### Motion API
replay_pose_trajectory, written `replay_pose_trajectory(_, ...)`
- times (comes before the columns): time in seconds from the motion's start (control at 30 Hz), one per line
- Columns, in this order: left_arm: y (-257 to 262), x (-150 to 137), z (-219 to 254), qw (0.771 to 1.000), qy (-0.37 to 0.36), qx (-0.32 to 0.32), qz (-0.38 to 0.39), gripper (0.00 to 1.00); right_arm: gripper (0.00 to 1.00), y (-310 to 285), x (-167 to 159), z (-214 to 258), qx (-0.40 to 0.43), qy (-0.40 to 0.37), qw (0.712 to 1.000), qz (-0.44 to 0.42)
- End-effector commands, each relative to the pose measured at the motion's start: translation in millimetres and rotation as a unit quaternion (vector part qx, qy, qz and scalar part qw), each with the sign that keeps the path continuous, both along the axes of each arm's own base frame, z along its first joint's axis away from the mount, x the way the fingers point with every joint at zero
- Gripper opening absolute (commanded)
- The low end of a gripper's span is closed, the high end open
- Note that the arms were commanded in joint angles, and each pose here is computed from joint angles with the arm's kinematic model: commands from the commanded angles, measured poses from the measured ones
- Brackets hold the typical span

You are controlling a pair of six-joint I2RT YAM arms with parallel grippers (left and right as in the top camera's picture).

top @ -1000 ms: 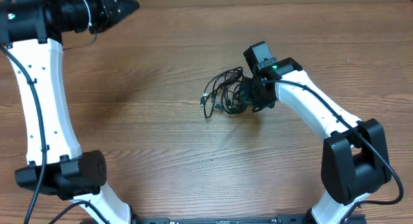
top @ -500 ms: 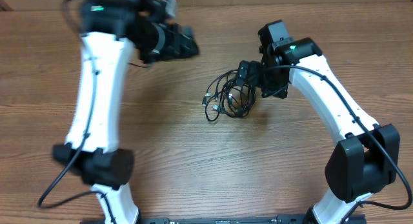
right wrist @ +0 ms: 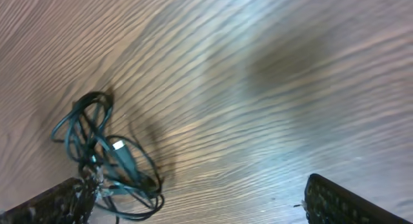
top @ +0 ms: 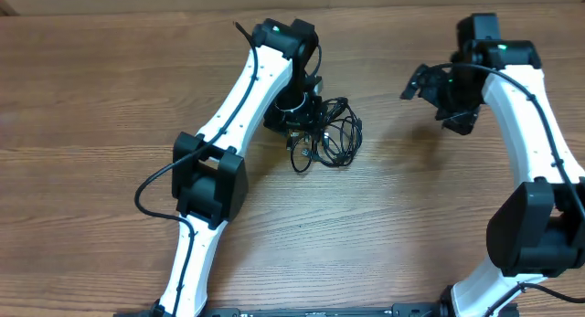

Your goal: Untangle cables

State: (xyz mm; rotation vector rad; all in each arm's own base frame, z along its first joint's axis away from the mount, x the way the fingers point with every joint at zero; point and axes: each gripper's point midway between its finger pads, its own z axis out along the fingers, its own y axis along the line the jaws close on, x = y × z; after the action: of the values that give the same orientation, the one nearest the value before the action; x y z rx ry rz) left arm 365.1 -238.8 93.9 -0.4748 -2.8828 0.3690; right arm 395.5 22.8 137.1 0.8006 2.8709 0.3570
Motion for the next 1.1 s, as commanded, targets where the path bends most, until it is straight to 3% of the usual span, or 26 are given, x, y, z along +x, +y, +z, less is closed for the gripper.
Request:
replay_pose_trajectory(0.0,-13,-5,-23,1.000,0.010,0.008,-0.027,0.71,1.00,0,4,9,0.000,-0.012,1.000,0.001)
replay_pose_trajectory(0.1,-25,-8,-45,0.999,0.025,0.019,-0.017,0.46,1.00,2,4,9,0.000,-0.012,1.000,0.004)
replay_pose_trajectory(0.2,-30,-12,-52,0.999,0.029,0.023,-0.024,0.04,1.00,9,0,8,0.002,-0.007,1.000,0.013)
replay_pose_trajectory(0.3,-32,-5,-32,1.000,0.010,0.008,-0.022,0.04,1.00,27,-5,4,0.010,-0.003,0.998,0.055)
replay_pose_trajectory(0.43,-35,23,42,0.996,-0.081,-0.043,-0.012,0.04,1.00,50,-11,-8,0.010,0.001,0.996,0.094)
replay_pose_trajectory(0.47,-38,35,100,0.984,-0.154,-0.091,-0.010,0.04,1.00,69,-12,-15,0.021,-0.005,0.993,0.115)
replay_pose_trajectory(0.57,-38,38,189,0.953,-0.260,-0.159,-0.008,0.04,1.00,107,-14,-24,0.060,-0.022,0.986,0.154)
replay_pose_trajectory(0.63,-35,34,216,0.941,-0.291,-0.174,-0.009,0.04,1.00,119,-13,-28,0.063,-0.032,0.983,0.167)
replay_pose_trajectory(0.77,-30,23,259,0.920,-0.337,-0.200,-0.008,0.04,0.79,143,-10,-39,0.070,-0.055,0.979,0.185)
replay_pose_trajectory(0.87,-30,13,284,0.906,-0.356,-0.228,-0.014,0.04,0.70,157,-9,-46,0.072,-0.073,0.974,0.202)
replay_pose_trajectory(0.93,-32,2,302,0.895,-0.361,-0.260,-0.021,0.04,0.58,159,-6,-49,0.065,-0.080,0.976,0.194)
replay_pose_trajectory(1.07,-10,8,306,0.900,-0.369,-0.231,0.031,0.04,0.59,164,-7,-45,0.089,-0.075,0.976,0.182)
